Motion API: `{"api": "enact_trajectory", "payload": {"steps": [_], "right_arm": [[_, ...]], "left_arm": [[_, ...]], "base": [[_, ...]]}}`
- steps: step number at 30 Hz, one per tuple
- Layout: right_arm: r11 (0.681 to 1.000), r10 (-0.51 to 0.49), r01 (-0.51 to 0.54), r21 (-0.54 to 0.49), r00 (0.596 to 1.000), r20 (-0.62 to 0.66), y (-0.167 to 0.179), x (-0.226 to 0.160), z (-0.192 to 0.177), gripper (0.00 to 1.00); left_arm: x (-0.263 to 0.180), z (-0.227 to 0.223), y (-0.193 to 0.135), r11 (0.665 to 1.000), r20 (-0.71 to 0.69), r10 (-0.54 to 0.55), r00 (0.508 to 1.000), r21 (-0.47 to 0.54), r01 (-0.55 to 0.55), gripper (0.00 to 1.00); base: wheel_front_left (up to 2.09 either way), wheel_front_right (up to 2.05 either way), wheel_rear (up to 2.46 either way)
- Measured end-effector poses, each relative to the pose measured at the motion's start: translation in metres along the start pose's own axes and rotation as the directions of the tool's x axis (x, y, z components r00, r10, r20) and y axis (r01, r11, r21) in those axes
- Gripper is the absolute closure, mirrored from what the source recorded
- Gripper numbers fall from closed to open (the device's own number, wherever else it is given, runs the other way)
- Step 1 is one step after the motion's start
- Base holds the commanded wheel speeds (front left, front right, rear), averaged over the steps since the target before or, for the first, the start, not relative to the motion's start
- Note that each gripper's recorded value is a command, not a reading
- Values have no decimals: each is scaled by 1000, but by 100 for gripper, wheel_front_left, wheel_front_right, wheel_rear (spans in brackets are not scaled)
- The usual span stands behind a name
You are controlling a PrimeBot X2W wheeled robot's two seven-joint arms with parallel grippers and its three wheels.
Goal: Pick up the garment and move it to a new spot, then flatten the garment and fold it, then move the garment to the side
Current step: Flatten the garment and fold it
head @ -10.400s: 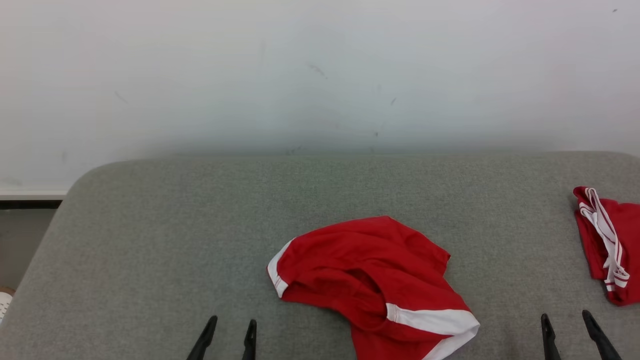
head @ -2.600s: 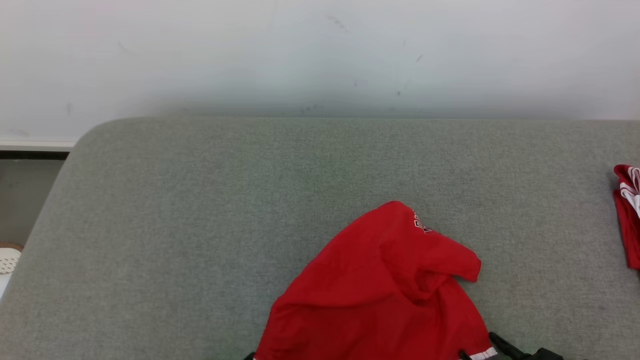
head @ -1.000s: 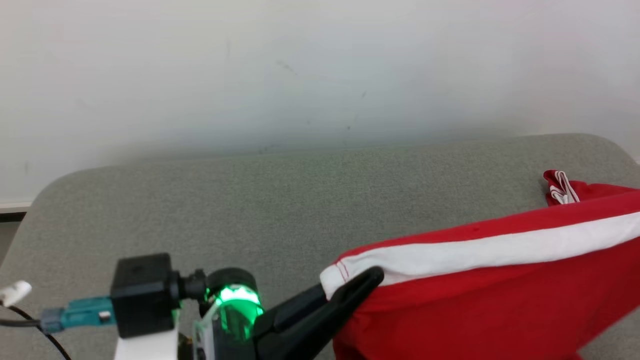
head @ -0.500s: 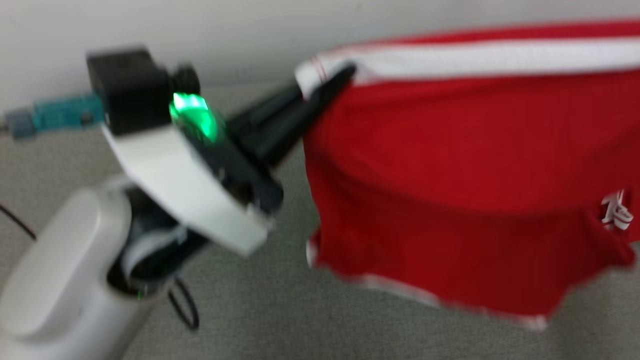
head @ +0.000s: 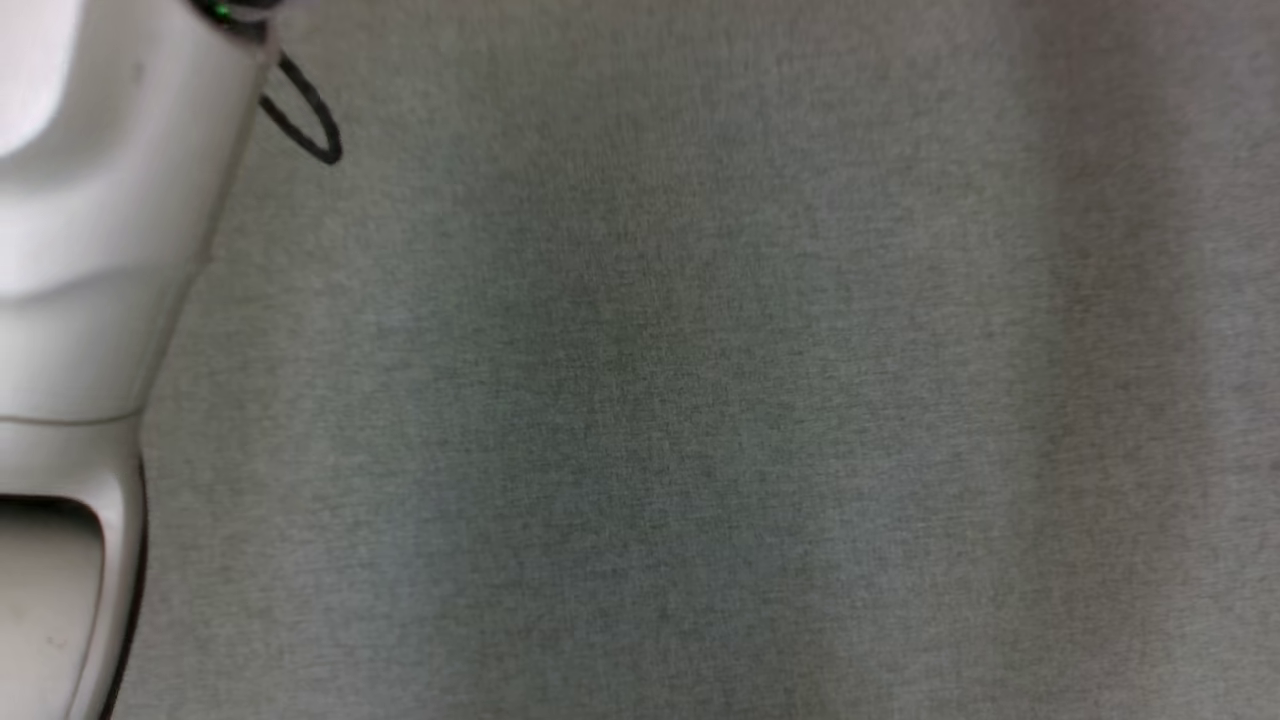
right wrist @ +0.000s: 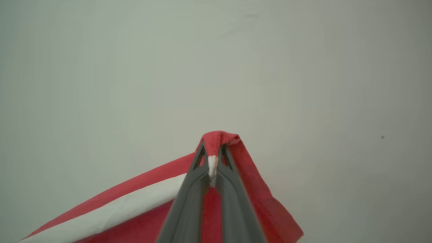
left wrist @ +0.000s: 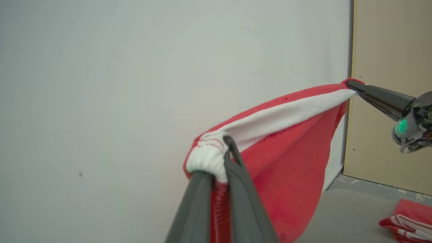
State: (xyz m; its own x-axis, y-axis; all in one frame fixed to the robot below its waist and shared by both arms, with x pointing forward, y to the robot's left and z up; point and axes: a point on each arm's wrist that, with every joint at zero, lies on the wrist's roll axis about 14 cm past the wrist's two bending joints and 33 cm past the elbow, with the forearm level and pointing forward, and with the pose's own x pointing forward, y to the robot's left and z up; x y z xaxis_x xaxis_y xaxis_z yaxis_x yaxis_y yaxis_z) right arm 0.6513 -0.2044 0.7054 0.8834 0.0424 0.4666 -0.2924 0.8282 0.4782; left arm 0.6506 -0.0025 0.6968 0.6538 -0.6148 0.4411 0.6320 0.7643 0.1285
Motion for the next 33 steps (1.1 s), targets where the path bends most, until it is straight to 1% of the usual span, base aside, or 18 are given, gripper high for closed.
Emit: {"api": "enact_trajectory", "payload": {"steps": [2, 3, 5, 8, 11, 13, 15, 19, 22, 26, 29, 30, 33], "right_arm": [[999, -39, 38, -7, 999, -31, -18, 2, -29, 100], [998, -61, 61, -2, 997, -56, -28, -1, -47, 100], [996, -84, 85, 6, 992, -96, -42, -10, -76, 100], [991, -123, 129, 28, 978, -167, -61, -40, -113, 100], [987, -141, 154, 38, 964, -227, -70, -81, -126, 100], [987, -154, 163, 9, 948, -278, -77, -113, -131, 100], [982, -183, 190, -12, 924, -335, -86, -151, -133, 100], [970, -241, 235, -68, 878, -413, -96, -220, -122, 100], [960, -277, 261, -101, 843, -461, -95, -265, -109, 100], [952, -303, 276, -134, 779, -549, -82, -328, -100, 100], [948, -312, 286, -141, 737, -600, -65, -375, -91, 100], [946, -316, 292, -141, 730, -606, -60, -388, -85, 100], [944, -318, 300, -138, 716, -621, -44, -421, -71, 100]], "left_arm": [[-2, -39, 3, 1000, -44, -2, 999, 15, 3, 100], [-6, -61, 2, 1000, -71, -4, 997, 3, 4, 100], [-15, -98, -5, 999, -116, -5, 993, -51, -1, 100], [-42, -145, -24, 993, -208, -32, 978, -122, 7, 100], [-73, -166, -52, 984, -276, -84, 957, -175, 35, 100], [-90, -165, -65, 976, -282, -96, 955, -217, 34, 100], [-111, -164, -85, 962, -295, -115, 949, -270, 32, 100], [-155, -151, -116, 930, -324, -120, 939, -369, -8, 100], [-185, -136, -138, 917, -348, -133, 928, -398, -18, 100], [-226, -115, -165, 898, -392, -106, 914, -433, -81, 100], [-270, -104, -191, 881, -458, -89, 884, -451, -144, 100], [-283, -98, -199, 870, -473, -79, 878, -462, -171, 100], [-313, -81, -215, 856, -503, -45, 863, -465, -226, 100]], "base": [[0, 0, 0], [0, 0, 0], [0, 0, 0], [0, 0, 0], [0, 0, 0], [0, 0, 0], [0, 0, 0], [0, 0, 0], [0, 0, 0], [0, 0, 0], [0, 0, 0], [0, 0, 0], [0, 0, 0]]}}
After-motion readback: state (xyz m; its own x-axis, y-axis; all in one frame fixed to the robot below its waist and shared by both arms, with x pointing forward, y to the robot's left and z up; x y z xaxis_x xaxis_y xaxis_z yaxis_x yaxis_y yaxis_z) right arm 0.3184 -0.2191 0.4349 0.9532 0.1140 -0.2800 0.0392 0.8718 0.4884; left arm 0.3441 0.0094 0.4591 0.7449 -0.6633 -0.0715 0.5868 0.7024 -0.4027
